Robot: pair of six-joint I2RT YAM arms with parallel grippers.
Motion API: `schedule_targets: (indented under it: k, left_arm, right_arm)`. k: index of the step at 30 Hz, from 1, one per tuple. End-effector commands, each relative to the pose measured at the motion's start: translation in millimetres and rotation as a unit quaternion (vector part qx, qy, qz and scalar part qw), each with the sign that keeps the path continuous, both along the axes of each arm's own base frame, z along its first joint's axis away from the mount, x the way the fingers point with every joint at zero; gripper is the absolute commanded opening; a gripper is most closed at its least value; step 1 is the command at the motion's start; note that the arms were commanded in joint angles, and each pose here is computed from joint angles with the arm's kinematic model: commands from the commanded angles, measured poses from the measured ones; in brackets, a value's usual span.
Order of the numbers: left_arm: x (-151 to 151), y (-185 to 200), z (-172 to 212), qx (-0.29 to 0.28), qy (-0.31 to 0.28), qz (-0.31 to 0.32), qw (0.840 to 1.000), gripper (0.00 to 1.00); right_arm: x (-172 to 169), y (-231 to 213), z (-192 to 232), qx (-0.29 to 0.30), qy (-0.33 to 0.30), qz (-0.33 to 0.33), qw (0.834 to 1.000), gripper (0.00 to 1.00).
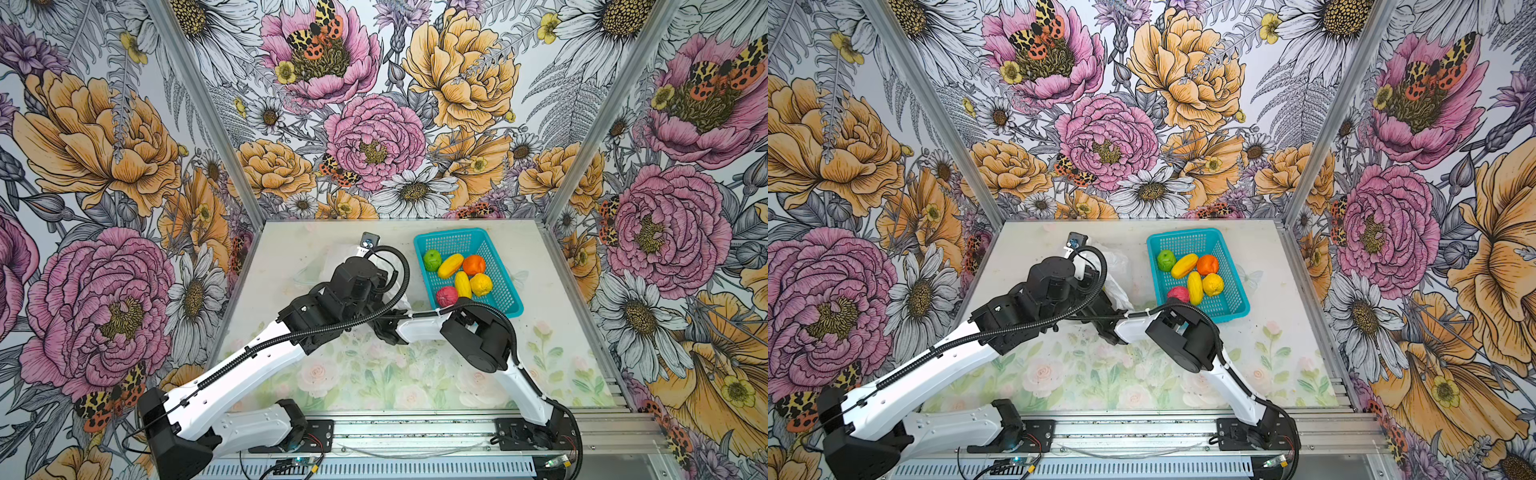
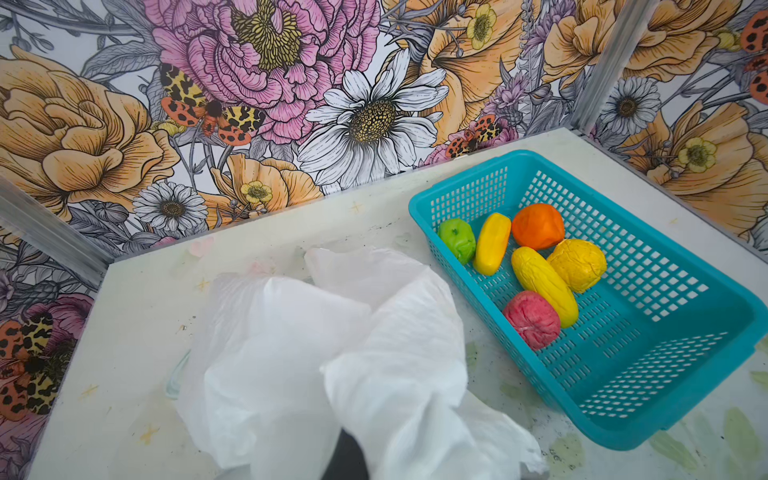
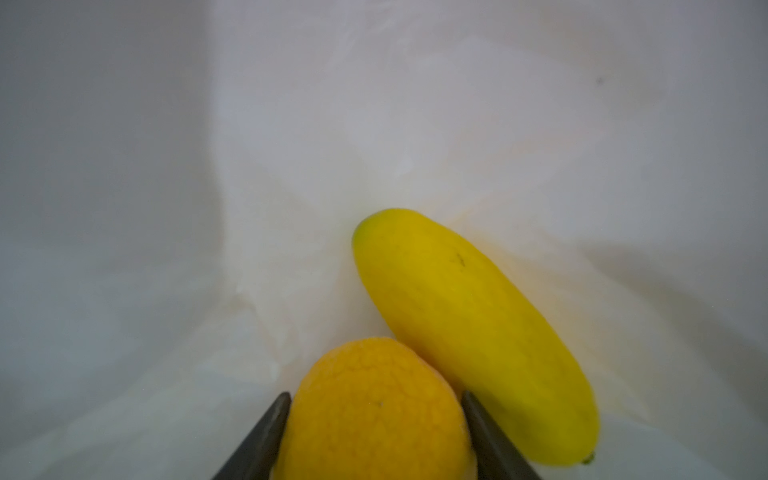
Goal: Untie the knot of the plastic bag and take out the fruit
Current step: 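Lift the yellow lemon out of the bag toward the teal basket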
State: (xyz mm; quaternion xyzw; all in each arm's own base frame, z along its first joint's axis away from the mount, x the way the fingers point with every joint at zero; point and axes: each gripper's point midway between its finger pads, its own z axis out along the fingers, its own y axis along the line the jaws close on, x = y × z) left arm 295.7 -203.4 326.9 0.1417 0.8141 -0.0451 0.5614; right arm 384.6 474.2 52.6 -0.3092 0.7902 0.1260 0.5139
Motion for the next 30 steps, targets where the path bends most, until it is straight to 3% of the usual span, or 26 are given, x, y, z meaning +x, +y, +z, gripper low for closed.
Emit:
schedule_targets:
  k: [1, 15, 21, 26, 30]
  left_arm:
    - [7, 8, 7, 0.002, -0.017, 0.022, 1.000, 0.00]
    - [24, 21, -6, 0.005, -0.001, 0.057, 0.998, 0.00]
    - [31, 33, -11, -0.005, 0.010, 0.078, 0.997, 0.00]
    - [31, 37, -4, -0.016, 0.007, 0.079, 0.997, 0.00]
    - [35, 37, 6, -0.035, -0.001, 0.070, 0.997, 0.00]
  right_arm:
    - [-9, -6, 42, 0.030, -0.022, 0.018, 0.999, 0.44]
    - [-66, -40, 128, 0.111, -0.068, 0.092, 0.987, 0.30]
    - [-126, -46, 168, 0.129, -0.110, 0.184, 0.968, 0.28]
    - [-171, -76, 209, 0.168, -0.160, 0.230, 0.945, 0.26]
    - [-186, -117, 230, 0.195, -0.199, 0.210, 0.937, 0.25]
